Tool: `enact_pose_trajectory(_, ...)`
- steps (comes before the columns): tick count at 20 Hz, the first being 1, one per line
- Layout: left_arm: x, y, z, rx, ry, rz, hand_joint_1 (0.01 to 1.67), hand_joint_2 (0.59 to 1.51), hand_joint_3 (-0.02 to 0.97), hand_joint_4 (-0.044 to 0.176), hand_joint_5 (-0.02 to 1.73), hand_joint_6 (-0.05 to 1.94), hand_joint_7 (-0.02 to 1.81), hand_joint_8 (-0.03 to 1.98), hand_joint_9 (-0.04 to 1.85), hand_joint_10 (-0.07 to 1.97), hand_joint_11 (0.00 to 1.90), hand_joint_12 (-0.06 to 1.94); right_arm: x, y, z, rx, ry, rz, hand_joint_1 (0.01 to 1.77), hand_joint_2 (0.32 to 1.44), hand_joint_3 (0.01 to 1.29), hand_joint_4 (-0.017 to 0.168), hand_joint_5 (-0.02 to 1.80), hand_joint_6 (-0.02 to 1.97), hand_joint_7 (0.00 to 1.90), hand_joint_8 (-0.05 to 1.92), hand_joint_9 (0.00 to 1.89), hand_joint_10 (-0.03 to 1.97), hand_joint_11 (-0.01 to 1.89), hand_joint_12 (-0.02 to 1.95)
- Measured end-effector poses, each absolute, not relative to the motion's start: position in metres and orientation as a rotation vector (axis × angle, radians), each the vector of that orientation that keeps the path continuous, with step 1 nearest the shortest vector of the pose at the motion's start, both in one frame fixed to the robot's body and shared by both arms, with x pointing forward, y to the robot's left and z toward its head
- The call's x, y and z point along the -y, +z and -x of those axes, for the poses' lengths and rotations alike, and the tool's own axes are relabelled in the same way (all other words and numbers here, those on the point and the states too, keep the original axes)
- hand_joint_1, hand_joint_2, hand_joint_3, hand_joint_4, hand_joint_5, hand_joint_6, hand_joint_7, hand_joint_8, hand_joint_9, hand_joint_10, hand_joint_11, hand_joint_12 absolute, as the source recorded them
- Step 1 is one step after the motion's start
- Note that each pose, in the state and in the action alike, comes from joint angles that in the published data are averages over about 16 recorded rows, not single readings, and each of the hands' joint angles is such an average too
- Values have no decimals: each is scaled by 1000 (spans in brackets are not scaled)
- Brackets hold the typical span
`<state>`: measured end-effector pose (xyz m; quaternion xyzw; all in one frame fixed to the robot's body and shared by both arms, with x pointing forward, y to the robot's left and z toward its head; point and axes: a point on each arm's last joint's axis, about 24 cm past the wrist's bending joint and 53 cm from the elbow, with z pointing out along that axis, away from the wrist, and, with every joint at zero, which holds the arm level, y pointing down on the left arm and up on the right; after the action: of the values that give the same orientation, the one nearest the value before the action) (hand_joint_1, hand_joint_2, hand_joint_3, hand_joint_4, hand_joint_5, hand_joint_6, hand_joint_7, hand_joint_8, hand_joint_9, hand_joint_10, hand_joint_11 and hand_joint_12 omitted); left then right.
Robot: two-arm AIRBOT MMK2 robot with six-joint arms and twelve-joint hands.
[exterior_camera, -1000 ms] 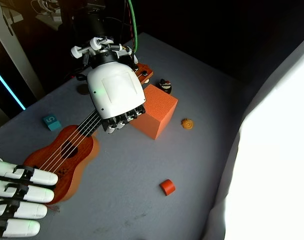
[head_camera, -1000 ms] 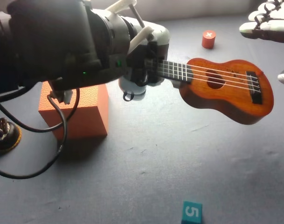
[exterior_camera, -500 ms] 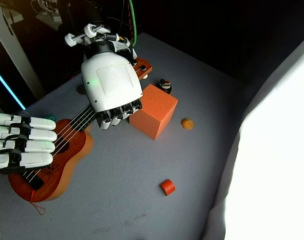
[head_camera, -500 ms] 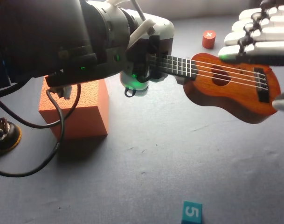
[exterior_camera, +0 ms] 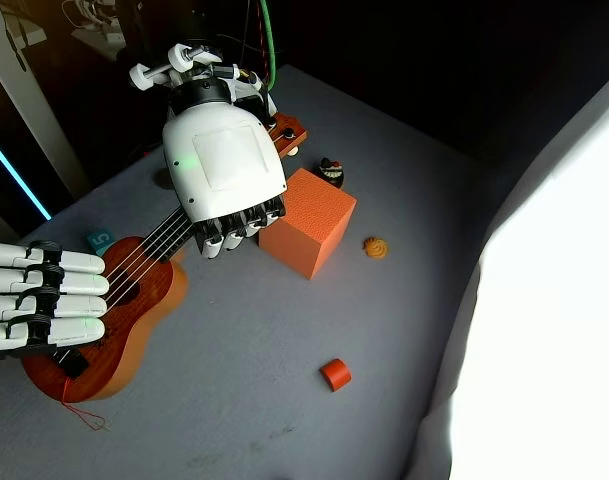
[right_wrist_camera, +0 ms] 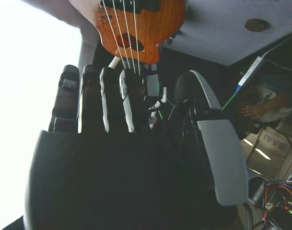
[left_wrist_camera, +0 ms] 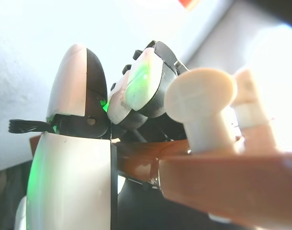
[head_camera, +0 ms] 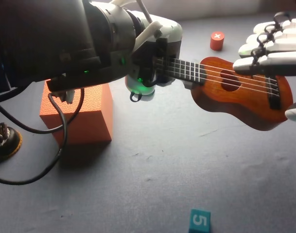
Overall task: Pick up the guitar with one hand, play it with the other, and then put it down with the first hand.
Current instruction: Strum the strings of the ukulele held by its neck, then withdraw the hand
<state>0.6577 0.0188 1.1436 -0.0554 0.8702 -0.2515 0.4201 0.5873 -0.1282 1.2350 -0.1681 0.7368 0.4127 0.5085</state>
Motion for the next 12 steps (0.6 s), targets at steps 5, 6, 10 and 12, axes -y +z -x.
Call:
enact_pose_trajectory(5, -19, 1144, -657, -2181, -629, 134, 1526, 1070, -4, -4, 1316, 1887, 1339, 1980, 1419, 1941, 1463, 1902, 129, 1226, -593, -1802, 971, 394, 437, 1362, 16, 1, 162, 32, 73, 12, 58, 15, 20, 3)
enact_pose_trajectory(6, -19, 1144, -658, -2180, -629, 134, 1526, 1070, -4, -4, 1317, 1886, 1339, 1980, 1419, 1941, 1463, 1902, 129, 1224, -594, -1805, 968, 393, 437, 1362, 16, 0, 161, 31, 70, 12, 56, 15, 20, 2)
enact_pose_trajectory(10, -19, 1144, -658, -2180, -627, 132, 1527, 1070, -4, -4, 1320, 1883, 1339, 1980, 1418, 1941, 1461, 1903, 128, 1220, -595, -1815, 963, 394, 436, 1361, 16, -1, 160, 24, 67, 12, 57, 15, 20, 2)
enact_pose_trajectory(12, -19, 1144, -658, -2179, -626, 130, 1527, 1070, -5, -4, 1319, 1881, 1339, 1980, 1418, 1941, 1461, 1902, 128, 1219, -595, -1817, 962, 396, 436, 1361, 16, -2, 164, 19, 69, 12, 61, 15, 20, 2)
